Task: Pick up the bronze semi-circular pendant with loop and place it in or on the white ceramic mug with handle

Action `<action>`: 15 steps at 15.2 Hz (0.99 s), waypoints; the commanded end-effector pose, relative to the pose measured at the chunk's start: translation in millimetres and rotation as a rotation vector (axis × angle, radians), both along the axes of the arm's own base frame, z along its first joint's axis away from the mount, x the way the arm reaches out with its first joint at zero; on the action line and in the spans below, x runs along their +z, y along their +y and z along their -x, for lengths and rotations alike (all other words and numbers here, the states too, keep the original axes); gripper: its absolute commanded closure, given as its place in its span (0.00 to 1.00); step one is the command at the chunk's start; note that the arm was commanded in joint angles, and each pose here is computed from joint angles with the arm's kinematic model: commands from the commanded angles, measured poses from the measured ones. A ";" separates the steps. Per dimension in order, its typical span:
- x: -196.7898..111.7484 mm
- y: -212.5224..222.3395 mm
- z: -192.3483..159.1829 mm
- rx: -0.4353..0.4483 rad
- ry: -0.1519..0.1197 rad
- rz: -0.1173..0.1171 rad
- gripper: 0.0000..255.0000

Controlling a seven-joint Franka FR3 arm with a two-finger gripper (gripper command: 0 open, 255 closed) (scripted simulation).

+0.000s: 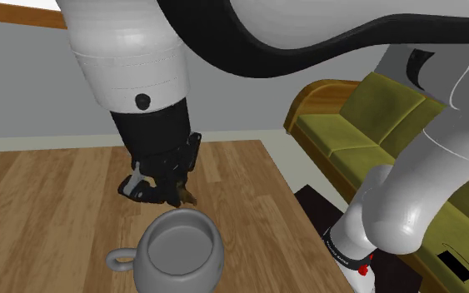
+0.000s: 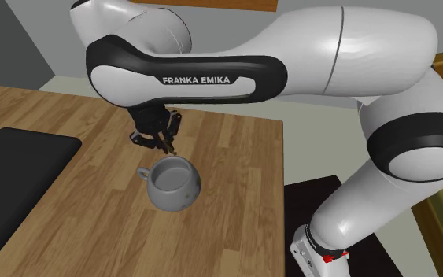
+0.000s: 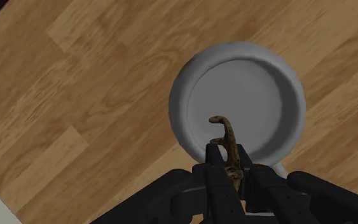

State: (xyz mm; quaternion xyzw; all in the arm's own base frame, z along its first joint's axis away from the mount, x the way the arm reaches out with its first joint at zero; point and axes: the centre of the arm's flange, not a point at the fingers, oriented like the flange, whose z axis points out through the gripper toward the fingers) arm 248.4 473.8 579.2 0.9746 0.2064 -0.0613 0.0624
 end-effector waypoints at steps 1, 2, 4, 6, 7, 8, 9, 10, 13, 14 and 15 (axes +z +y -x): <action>-1.9 28.6 20.4 -0.003 0.000 0.000 1.00; -7.2 28.6 20.4 -0.003 0.000 0.000 1.00; -17.7 28.6 20.4 -0.003 0.000 0.000 1.00; -28.3 28.6 20.4 -0.003 0.000 0.000 1.00; -33.6 28.6 20.4 -0.003 0.000 0.000 1.00; -38.8 28.6 20.4 -0.003 0.000 0.000 1.00; -44.1 28.6 20.4 -0.003 0.000 0.000 1.00; -49.4 28.6 20.4 -0.003 0.000 0.000 1.00; -63.4 28.5 20.4 -0.003 0.000 0.000 1.00; -63.4 28.6 20.4 -0.003 0.000 0.000 1.00; -63.4 28.6 20.4 -0.003 0.000 0.000 1.00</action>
